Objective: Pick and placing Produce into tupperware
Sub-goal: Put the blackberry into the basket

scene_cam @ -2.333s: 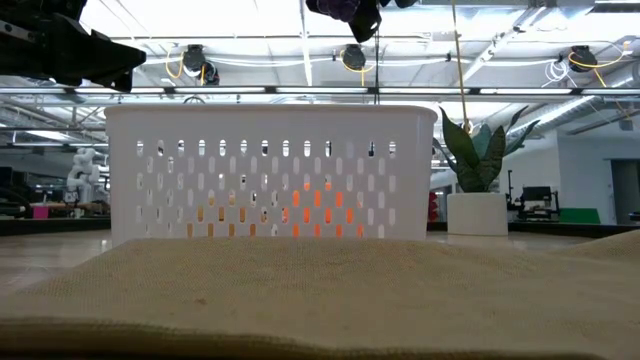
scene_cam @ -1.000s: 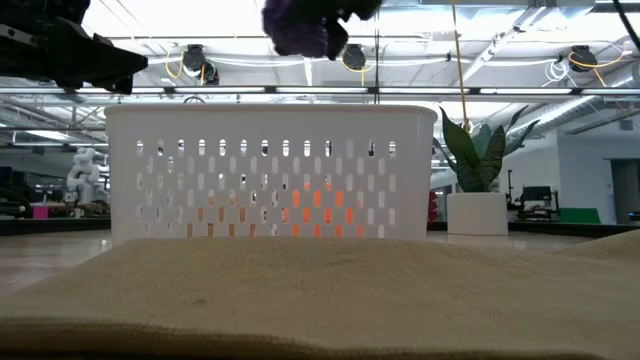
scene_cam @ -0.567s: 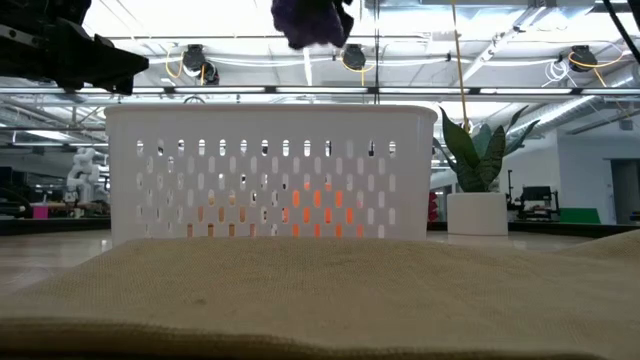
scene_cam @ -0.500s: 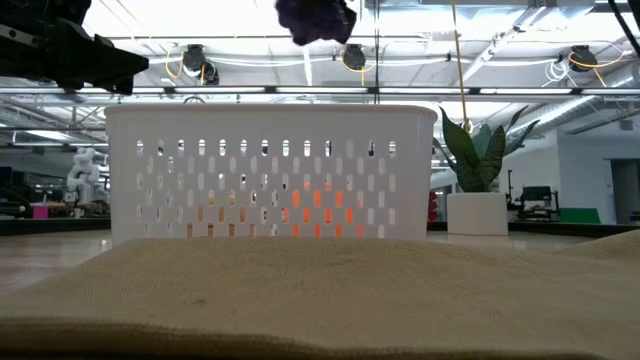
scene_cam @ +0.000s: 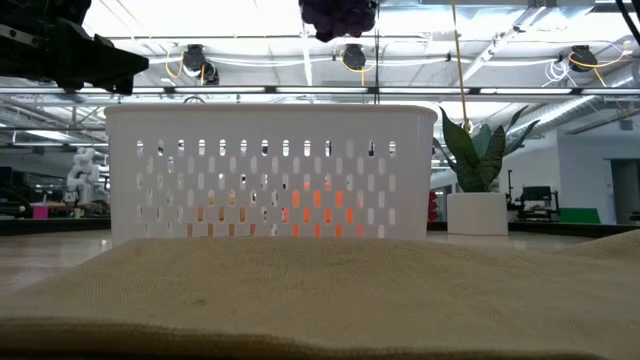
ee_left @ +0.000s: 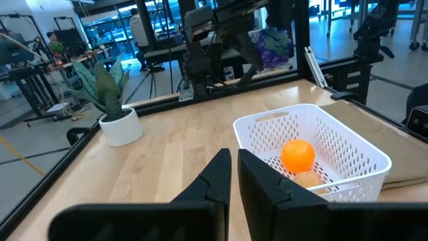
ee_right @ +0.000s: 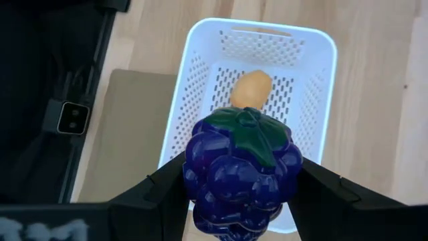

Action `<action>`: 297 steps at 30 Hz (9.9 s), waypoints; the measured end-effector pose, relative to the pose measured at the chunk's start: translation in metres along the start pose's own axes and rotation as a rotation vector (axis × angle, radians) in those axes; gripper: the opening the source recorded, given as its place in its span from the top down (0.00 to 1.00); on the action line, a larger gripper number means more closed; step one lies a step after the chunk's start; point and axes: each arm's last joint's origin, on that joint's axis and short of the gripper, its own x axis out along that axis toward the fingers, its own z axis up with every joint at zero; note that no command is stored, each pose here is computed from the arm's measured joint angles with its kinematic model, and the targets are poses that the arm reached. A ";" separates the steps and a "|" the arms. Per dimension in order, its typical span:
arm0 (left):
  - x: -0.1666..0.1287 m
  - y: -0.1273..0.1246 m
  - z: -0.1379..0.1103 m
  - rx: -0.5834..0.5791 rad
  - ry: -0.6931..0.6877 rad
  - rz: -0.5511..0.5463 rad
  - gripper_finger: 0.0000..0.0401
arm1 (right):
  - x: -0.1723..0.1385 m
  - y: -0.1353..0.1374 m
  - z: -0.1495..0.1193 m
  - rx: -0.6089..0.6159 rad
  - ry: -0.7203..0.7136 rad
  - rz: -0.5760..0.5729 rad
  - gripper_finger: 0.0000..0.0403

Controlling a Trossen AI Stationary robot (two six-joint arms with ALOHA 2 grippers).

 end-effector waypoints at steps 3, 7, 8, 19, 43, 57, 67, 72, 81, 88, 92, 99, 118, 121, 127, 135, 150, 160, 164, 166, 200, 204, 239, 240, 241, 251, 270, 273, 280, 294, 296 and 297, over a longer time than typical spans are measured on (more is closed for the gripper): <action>0.000 0.000 0.000 0.000 0.000 0.000 0.92 | 0.001 -0.001 0.000 -0.001 -0.006 0.000 0.51; 0.000 0.000 0.000 0.000 0.000 0.000 0.92 | 0.009 -0.003 -0.003 -0.008 0.001 -0.001 0.51; 0.000 0.000 0.000 0.000 0.000 0.000 0.92 | 0.012 -0.003 -0.005 -0.009 0.004 -0.001 0.51; 0.000 0.000 0.000 0.000 0.000 0.000 0.92 | 0.041 -0.009 -0.018 -0.018 0.001 0.000 0.51; 0.000 0.000 0.000 0.000 0.001 -0.001 0.92 | 0.086 -0.018 -0.045 -0.022 -0.051 0.007 0.51; 0.000 0.000 0.000 0.000 0.000 0.000 0.92 | 0.091 -0.020 -0.050 -0.029 -0.055 -0.021 0.51; 0.000 0.000 0.000 0.000 0.000 0.000 0.92 | 0.125 -0.026 -0.055 -0.049 -0.008 -0.023 0.51; 0.000 0.000 0.000 0.000 0.000 0.000 0.92 | 0.130 -0.026 -0.053 -0.062 -0.021 -0.025 0.51; 0.000 0.000 0.000 0.000 0.001 0.000 0.92 | 0.130 -0.030 -0.054 -0.037 -0.018 -0.073 0.51; 0.000 0.000 0.000 -0.002 0.000 0.000 0.92 | 0.129 -0.037 -0.054 0.014 -0.014 -0.090 0.51; 0.000 0.000 0.000 -0.005 0.000 0.000 0.92 | 0.129 -0.041 -0.054 0.026 -0.015 -0.117 0.51; 0.000 0.000 0.000 -0.005 0.001 0.000 0.92 | 0.128 -0.042 -0.054 -0.003 -0.002 -0.141 0.51; 0.000 0.000 0.000 -0.004 0.000 0.000 0.92 | 0.122 -0.009 -0.051 -0.166 0.072 -0.141 0.51; 0.000 0.000 0.000 -0.004 0.001 0.000 0.92 | 0.123 -0.009 -0.051 -0.166 0.076 -0.142 0.51; 0.000 0.000 0.000 -0.004 0.000 0.000 0.92 | 0.118 -0.009 -0.045 -0.170 0.052 -0.169 0.51; 0.000 0.000 0.000 -0.004 0.001 0.000 0.92 | 0.114 -0.009 -0.043 -0.155 0.071 -0.169 0.51; 0.000 0.000 0.000 -0.017 0.001 0.000 0.92 | 0.117 -0.034 -0.049 0.013 0.060 -0.196 0.51; 0.000 0.000 0.000 -0.016 0.001 0.001 0.92 | 0.119 -0.035 -0.051 -0.093 0.080 -0.157 0.51; 0.000 0.000 0.000 -0.016 0.000 0.001 0.92 | 0.119 -0.034 -0.051 -0.135 0.080 -0.154 0.51; 0.000 0.000 0.000 -0.016 0.000 0.001 0.92 | 0.119 -0.033 -0.051 -0.137 0.079 -0.153 0.51; 0.000 0.000 0.000 -0.017 0.001 0.001 0.92 | 0.143 -0.035 -0.053 -0.184 0.076 -0.121 0.51; 0.000 0.000 0.000 -0.017 0.001 0.001 0.92 | 0.143 -0.035 -0.053 -0.184 0.076 -0.122 0.51; 0.000 0.000 0.000 -0.015 0.002 0.001 0.92 | 0.144 -0.037 -0.053 -0.151 0.079 -0.126 0.51; 0.000 0.000 0.000 -0.015 0.002 0.001 0.92 | 0.144 -0.037 -0.053 -0.151 0.079 -0.125 0.51; 0.000 0.000 0.000 -0.015 0.002 0.001 0.92 | 0.143 -0.037 -0.053 -0.151 0.078 -0.125 0.51; 0.000 0.000 0.000 -0.015 0.002 0.001 0.92 | 0.143 -0.037 -0.053 -0.154 0.077 -0.125 0.51; 0.000 0.000 0.000 -0.015 0.002 0.001 0.92 | 0.143 -0.037 -0.053 -0.234 0.086 -0.123 0.51; 0.000 0.000 0.000 -0.015 0.002 0.000 0.92 | 0.143 -0.035 -0.055 -0.266 0.109 -0.118 0.51; 0.000 0.000 0.000 -0.015 0.002 0.001 0.92 | 0.143 -0.034 -0.059 -0.289 0.143 -0.113 0.51; 0.000 0.000 0.000 -0.004 0.002 0.001 0.92 | 0.143 -0.034 -0.058 -0.316 0.138 -0.112 0.51; 0.000 0.000 0.000 -0.001 0.002 0.001 0.92 | 0.143 -0.034 -0.058 -0.316 0.138 -0.112 0.51; 0.000 0.000 0.000 -0.001 0.002 0.001 0.92 | 0.143 -0.034 -0.058 -0.316 0.138 -0.112 0.51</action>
